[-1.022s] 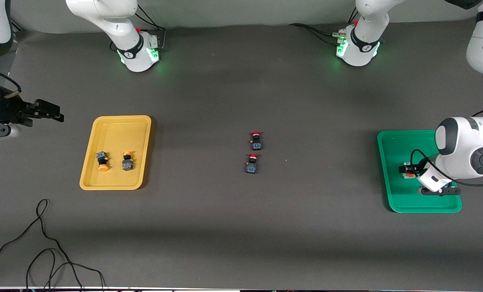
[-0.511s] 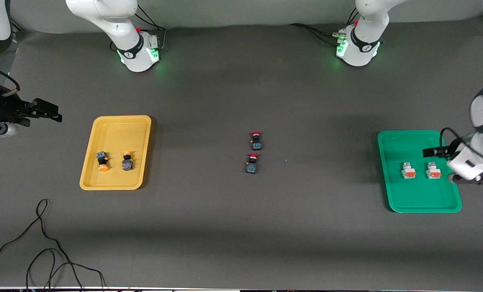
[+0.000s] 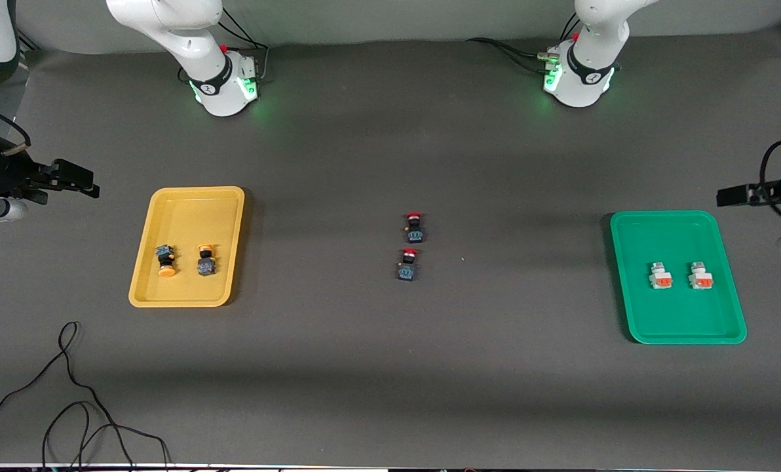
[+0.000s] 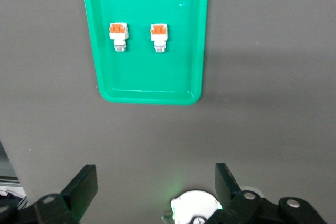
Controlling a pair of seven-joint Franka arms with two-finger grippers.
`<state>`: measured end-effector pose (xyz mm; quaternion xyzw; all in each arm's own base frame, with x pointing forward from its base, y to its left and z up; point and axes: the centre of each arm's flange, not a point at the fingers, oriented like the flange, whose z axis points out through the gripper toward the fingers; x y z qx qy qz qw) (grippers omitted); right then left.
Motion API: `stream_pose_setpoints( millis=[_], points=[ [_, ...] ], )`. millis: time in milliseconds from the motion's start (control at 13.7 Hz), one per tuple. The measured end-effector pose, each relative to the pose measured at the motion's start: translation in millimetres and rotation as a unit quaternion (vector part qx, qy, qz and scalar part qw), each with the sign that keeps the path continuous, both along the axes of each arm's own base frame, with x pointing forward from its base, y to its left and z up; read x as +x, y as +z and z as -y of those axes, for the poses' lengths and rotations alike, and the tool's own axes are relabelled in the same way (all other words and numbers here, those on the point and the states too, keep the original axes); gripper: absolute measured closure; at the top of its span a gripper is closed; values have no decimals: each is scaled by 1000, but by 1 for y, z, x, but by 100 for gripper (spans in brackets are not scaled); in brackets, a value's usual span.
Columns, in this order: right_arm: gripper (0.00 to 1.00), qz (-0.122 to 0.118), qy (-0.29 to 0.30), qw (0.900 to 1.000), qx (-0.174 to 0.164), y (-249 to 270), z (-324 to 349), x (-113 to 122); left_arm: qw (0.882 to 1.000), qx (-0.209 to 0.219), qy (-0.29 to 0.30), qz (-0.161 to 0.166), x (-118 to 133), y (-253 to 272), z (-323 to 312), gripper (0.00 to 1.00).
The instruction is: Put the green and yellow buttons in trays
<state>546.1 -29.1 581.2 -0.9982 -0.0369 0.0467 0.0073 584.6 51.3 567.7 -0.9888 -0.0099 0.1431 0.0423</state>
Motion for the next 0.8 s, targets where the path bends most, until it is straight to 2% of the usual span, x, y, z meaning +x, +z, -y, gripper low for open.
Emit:
stream_pose_setpoints(
  millis=[438,803],
  points=[
    [0,8,-31,999,-3,8,-1,1,999,-36,-20,1,2,9,28,0],
    [0,8,-34,999,-4,8,-2,1,999,-37,-17,-14,-3,11,26,0]
  ],
)
